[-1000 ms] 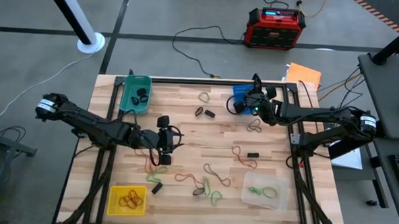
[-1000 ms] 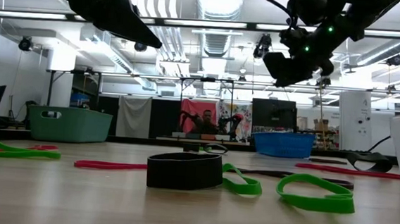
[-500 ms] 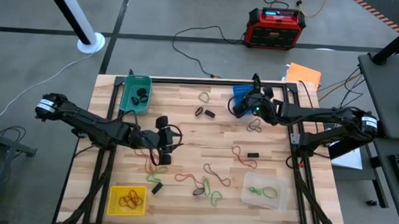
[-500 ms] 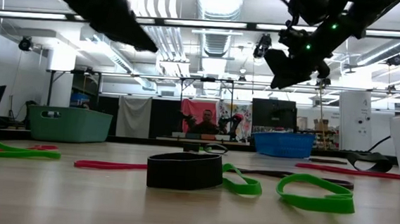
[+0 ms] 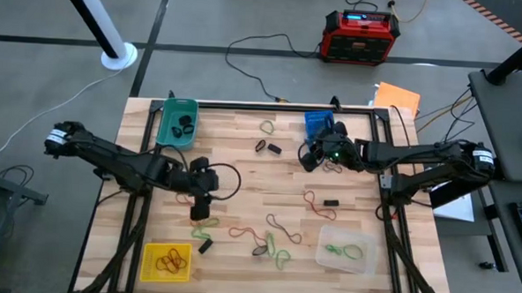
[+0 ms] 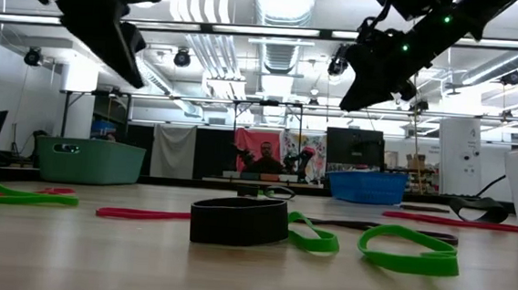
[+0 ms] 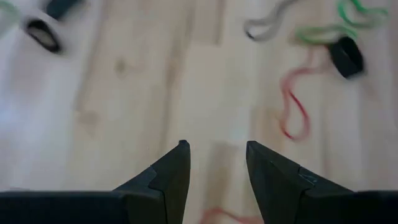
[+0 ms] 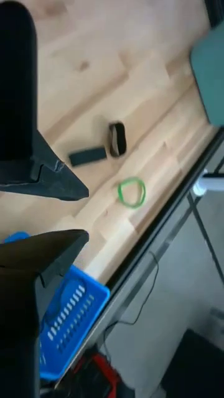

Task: Sort rubber bands into baskets
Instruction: Put the red rubber band into the yellow basket

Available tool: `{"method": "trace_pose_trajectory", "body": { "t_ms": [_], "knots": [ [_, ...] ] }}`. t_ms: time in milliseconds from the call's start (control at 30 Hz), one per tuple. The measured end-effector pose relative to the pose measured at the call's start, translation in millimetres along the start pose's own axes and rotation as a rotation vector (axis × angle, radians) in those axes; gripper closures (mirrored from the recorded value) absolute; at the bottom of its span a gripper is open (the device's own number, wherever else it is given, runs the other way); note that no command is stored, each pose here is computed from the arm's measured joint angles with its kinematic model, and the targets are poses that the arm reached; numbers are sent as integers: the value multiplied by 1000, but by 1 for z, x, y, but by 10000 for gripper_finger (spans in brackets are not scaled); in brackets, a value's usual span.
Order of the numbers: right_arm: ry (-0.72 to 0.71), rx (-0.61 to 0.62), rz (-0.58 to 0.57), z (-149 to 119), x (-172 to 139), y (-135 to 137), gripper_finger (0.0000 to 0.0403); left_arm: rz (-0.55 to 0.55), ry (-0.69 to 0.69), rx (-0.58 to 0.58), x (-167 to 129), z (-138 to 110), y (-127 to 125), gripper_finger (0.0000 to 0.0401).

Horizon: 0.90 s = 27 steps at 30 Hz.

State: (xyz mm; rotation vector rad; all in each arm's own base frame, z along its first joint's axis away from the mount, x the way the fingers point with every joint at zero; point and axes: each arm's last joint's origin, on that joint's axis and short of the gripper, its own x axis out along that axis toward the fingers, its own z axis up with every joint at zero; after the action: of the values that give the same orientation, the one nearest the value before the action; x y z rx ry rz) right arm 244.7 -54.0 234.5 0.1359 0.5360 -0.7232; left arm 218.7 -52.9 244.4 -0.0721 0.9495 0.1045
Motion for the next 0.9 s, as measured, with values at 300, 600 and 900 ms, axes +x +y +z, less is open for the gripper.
{"method": "trace_pose_trajectory", "body": {
  "t_ms": [300,600,900],
  "knots": [
    [-7,-28,103,-7,-15,25,331,-106,132,-10,1,-11,-2,259],
    [-14,-36,136,-10,-22,36,324,-90,254,219,19,-43,4,259],
    [-20,-32,138,-10,-22,36,329,-77,233,250,33,-46,2,259]
  ]
}}
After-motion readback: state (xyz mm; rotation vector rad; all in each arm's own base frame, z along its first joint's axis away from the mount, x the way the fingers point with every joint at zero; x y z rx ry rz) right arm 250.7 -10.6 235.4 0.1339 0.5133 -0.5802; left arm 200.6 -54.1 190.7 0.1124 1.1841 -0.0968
